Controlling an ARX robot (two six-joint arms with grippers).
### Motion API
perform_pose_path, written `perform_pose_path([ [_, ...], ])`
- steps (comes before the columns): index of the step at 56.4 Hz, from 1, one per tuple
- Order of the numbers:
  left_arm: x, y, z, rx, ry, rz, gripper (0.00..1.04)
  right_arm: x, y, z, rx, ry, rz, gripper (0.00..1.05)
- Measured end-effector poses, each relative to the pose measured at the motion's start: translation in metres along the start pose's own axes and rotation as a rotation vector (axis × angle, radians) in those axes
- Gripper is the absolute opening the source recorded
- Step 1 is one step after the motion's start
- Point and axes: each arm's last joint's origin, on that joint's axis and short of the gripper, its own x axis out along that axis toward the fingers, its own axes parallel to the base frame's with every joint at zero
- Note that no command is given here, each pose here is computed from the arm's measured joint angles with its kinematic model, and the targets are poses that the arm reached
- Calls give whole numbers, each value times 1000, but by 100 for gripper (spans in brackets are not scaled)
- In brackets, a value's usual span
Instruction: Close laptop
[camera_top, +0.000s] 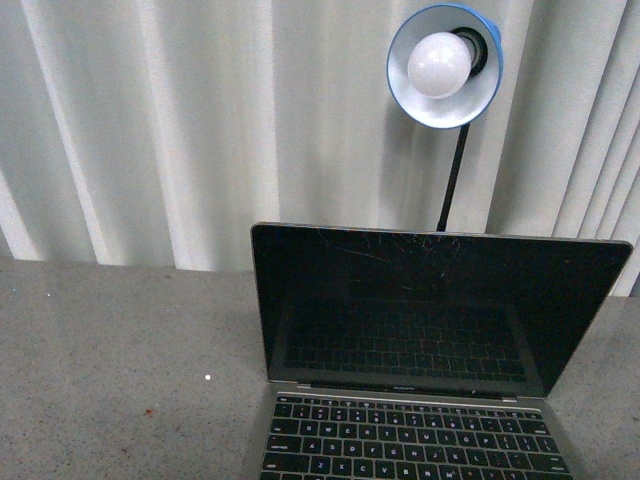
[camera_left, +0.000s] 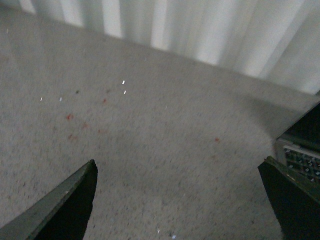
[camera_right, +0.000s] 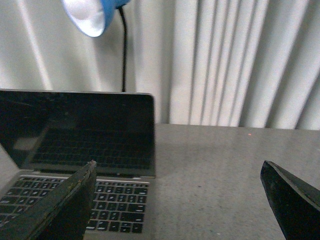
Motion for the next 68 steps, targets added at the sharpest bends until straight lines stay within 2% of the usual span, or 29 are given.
perform_pose_path([
  [6, 6, -9, 6, -62, -45, -37, 98, 13, -4, 1, -9, 16, -30, 97],
  [12, 17, -20, 15, -85, -92, -93, 98, 34, -9, 12, -18, -40, -15, 97],
  [18, 35, -33, 24, -49, -136, -150, 98, 67, -14, 30, -68, -89, 2, 97],
  [22, 58, -47, 40, 17, -187, -200, 98, 111, -18, 46, -131, -80, 38, 97],
  [27, 96, -67, 61, 141, -218, -253, 98, 168, -19, 61, -262, -22, 111, 97],
  [32, 131, -88, 76, 293, -227, -322, 98, 207, -18, 82, -392, -30, 179, 97],
  [42, 174, -127, 108, 637, -282, -468, 98, 252, -17, 122, -658, -91, 336, 97],
  [51, 193, -152, 119, 926, -326, -546, 98, 272, -16, 125, -839, -48, 477, 97],
  [62, 210, -178, 125, 1253, -307, -655, 98, 291, -13, 128, -1038, -12, 613, 97],
  [68, 216, -188, 127, 1379, -280, -704, 98, 301, -9, 131, -1110, 1, 663, 97],
])
